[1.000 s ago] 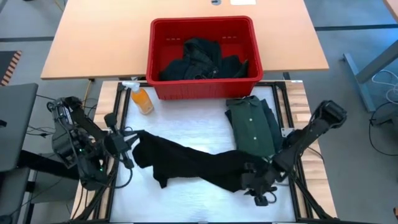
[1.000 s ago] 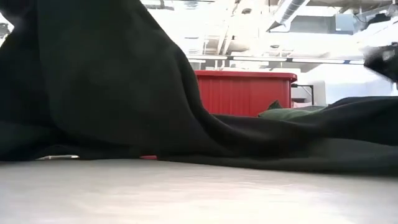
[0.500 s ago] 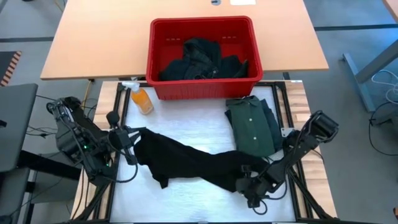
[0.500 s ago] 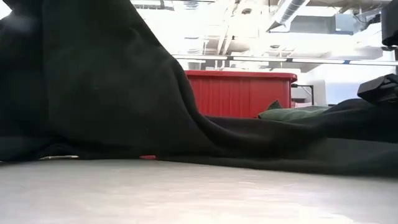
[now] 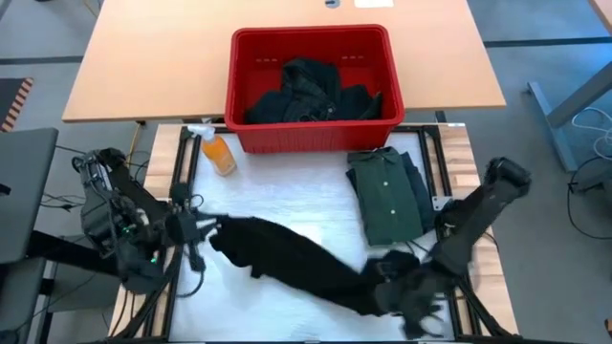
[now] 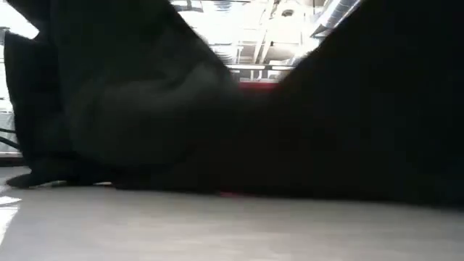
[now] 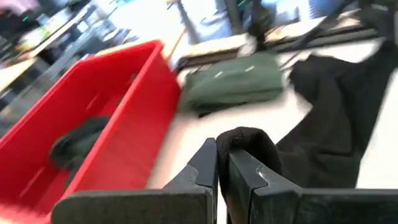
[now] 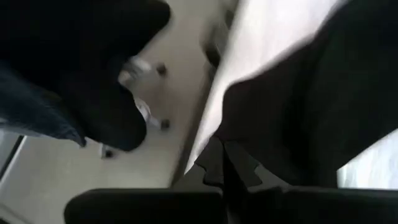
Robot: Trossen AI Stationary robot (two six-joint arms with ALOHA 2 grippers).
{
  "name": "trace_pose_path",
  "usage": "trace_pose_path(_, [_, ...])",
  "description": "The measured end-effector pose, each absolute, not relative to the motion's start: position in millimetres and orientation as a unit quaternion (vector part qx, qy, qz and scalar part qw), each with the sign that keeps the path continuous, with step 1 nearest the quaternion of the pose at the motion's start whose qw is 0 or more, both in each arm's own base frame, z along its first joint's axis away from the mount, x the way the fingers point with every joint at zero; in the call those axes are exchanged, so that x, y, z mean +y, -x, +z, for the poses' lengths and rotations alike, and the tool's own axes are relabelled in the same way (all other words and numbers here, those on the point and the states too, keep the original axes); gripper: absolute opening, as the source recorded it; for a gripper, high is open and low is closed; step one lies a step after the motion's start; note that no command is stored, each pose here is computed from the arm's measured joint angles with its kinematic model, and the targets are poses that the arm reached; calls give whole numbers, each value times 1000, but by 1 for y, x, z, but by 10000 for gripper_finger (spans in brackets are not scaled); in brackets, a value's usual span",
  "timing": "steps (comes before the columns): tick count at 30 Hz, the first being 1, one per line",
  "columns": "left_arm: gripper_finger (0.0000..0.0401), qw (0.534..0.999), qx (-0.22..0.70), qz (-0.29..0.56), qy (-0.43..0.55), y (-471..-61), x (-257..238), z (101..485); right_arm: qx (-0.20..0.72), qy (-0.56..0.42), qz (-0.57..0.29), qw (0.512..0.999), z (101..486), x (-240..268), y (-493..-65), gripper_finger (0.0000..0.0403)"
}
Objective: Fold laundry
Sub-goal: Fold the black shirt
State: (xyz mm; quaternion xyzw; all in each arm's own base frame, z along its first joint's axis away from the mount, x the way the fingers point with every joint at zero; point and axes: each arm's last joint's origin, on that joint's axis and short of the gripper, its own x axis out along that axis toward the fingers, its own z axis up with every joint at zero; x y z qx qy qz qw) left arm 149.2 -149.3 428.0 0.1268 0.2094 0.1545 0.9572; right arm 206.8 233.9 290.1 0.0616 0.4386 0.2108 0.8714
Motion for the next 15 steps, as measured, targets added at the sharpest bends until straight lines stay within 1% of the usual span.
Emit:
trace_pose_path(3, [0, 967, 180, 110, -141, -148, -164, 436, 337, -29, 258, 905, 347, 237, -183, 14])
trace_pose_path(4, [0, 970, 169, 97, -147, -146, -168, 440, 294, -15, 256, 921, 366, 232, -173, 14])
trace_pose_path(5, [0, 972, 156, 89, -151, -145, -172, 444, 262, 0, 245, 934, 381, 226, -164, 14])
trace_pose_path(7, [0, 974, 128, 94, -163, -142, -178, 450, 235, 31, 185, 954, 394, 208, -149, 14])
trace_pose_path(9, [0, 970, 112, 112, -183, -139, -179, 453, 243, 48, 100, 964, 394, 186, -140, 14])
trace_pose_path(11, [0, 963, 109, 143, -199, -137, -175, 452, 260, 37, -5, 965, 385, 159, -135, 14])
trace_pose_path(13, [0, 956, 125, 173, -201, -135, -160, 445, 293, 18, -91, 951, 369, 132, -132, 14])
trace_pose_path(15, [0, 949, 167, 203, -171, -133, -138, 433, 315, -21, -173, 933, 350, 108, -130, 14])
